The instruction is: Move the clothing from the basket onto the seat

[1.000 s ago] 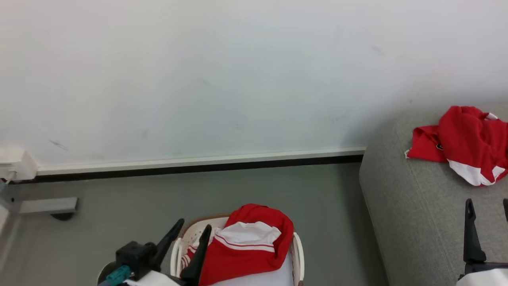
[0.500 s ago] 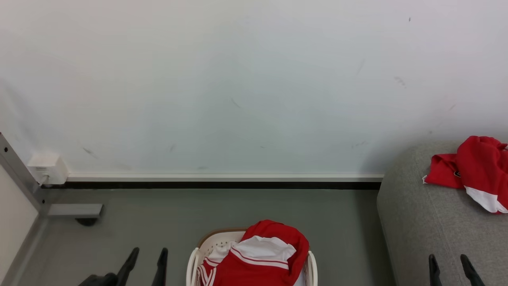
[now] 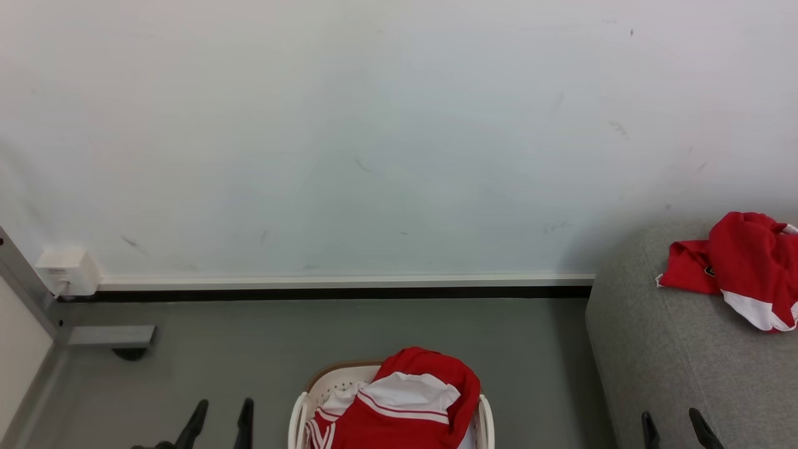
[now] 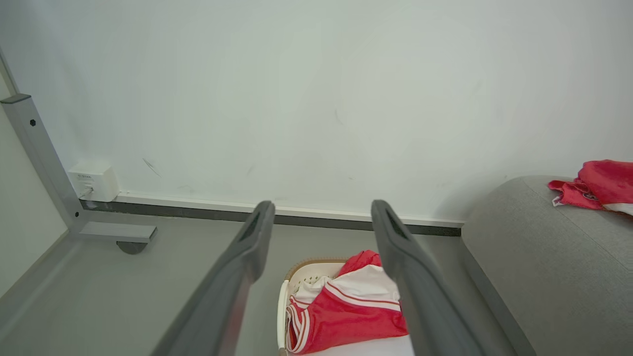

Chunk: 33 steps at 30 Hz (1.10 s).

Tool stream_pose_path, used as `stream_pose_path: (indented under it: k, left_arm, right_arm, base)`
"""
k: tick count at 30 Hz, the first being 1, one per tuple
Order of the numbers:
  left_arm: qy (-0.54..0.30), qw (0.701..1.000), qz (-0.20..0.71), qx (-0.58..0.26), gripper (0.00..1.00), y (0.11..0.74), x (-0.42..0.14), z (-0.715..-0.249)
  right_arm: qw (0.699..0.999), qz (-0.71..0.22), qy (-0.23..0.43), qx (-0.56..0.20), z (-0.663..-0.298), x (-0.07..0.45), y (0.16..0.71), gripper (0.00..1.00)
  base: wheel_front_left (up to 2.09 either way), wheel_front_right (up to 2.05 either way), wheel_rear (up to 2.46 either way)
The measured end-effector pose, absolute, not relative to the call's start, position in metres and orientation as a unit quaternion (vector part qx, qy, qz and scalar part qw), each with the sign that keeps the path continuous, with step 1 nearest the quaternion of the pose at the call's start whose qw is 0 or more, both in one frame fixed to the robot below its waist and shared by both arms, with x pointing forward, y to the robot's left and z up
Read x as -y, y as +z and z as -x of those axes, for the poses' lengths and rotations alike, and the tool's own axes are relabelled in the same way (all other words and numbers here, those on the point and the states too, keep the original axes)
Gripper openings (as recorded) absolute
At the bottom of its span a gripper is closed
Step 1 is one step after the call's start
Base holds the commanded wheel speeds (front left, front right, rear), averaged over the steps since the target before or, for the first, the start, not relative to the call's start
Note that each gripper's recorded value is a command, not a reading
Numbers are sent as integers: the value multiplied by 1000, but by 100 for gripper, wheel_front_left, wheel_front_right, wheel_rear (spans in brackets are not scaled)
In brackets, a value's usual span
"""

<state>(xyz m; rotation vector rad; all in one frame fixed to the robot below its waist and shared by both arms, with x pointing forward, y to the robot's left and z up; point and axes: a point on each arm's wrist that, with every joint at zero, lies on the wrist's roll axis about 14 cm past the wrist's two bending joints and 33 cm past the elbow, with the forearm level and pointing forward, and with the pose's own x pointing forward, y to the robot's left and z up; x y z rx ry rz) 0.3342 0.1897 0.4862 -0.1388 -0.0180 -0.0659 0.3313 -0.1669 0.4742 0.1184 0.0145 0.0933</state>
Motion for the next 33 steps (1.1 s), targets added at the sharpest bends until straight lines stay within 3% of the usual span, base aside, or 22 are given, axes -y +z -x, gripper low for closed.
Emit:
stream_pose_path:
  k: [21,33]
  left_arm:
    - [-34,997,73,-3,100,478,-186,-341]
    - [-154,987,33,-37,100,465,-130,-396]
  right_arm:
    - [996,-62,54,-20,-335,161,467,100]
    - [998,-52,35,-7,-357,174,475,100]
  base:
    - [0,0,0]
    - [0,0,0]
